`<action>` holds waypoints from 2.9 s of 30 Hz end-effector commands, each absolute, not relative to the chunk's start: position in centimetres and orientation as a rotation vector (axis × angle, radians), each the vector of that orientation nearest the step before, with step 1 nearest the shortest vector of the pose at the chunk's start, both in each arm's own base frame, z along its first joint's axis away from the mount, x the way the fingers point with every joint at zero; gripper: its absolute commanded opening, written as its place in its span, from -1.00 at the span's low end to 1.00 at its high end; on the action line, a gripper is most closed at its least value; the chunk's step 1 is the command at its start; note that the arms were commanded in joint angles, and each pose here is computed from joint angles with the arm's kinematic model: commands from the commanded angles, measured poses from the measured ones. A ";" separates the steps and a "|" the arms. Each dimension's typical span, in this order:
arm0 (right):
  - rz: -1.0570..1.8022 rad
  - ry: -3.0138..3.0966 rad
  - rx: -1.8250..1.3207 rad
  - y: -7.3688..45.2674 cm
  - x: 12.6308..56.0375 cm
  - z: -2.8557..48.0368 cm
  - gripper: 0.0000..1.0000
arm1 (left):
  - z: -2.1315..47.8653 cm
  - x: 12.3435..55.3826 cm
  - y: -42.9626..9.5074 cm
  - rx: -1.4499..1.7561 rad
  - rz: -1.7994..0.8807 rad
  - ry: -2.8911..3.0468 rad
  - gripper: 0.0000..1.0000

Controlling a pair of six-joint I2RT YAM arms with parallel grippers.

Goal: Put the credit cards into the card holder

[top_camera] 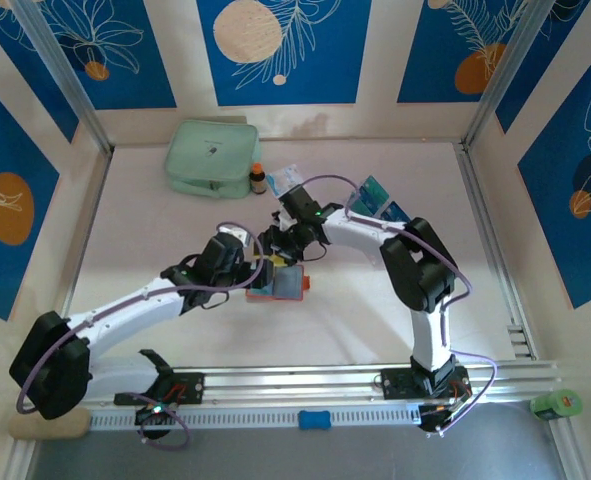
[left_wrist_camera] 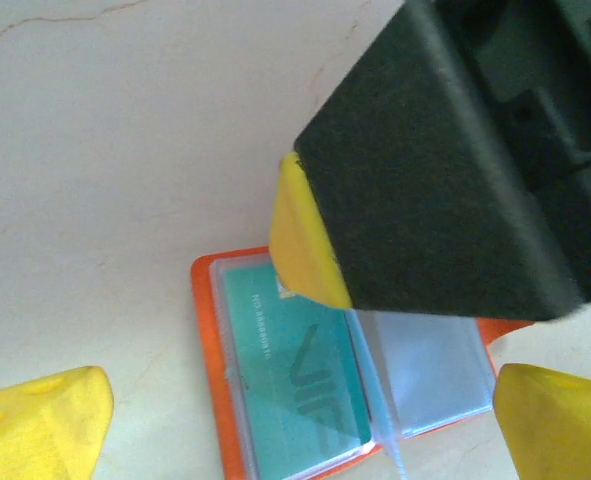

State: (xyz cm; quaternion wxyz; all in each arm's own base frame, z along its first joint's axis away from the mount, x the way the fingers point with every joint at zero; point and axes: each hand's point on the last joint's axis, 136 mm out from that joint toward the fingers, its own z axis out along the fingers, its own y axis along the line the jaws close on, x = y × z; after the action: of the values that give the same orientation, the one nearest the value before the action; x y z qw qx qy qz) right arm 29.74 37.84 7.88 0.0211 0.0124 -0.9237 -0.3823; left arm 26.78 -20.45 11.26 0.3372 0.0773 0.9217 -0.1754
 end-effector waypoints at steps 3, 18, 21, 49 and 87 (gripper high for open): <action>-1.172 -2.814 0.019 39.4 29.6 6.6 0.06 | 10.9 26.3 -18.7 0.156 -0.416 2.418 0.95; -1.225 -2.775 -0.004 39.6 30.3 6.8 0.05 | 8.6 26.5 -18.3 0.148 -0.382 2.457 0.99; -1.246 -2.776 0.001 39.3 30.5 7.6 0.05 | 7.9 26.8 -18.6 0.158 -0.376 2.468 0.99; -0.792 -3.282 -0.035 19.9 34.7 15.1 0.05 | 4.2 28.2 -16.7 0.092 -0.225 2.550 0.99; 0.540 -3.286 0.265 6.2 37.8 10.6 -0.33 | 3.4 27.7 -16.7 0.093 -0.247 2.567 0.99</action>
State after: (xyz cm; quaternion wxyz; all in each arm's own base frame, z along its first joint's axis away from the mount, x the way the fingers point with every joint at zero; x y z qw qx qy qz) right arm 37.69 6.81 10.35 -0.1054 0.0654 -0.9836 0.1312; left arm 27.79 -16.97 3.79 0.2818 0.0425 0.9543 -0.0896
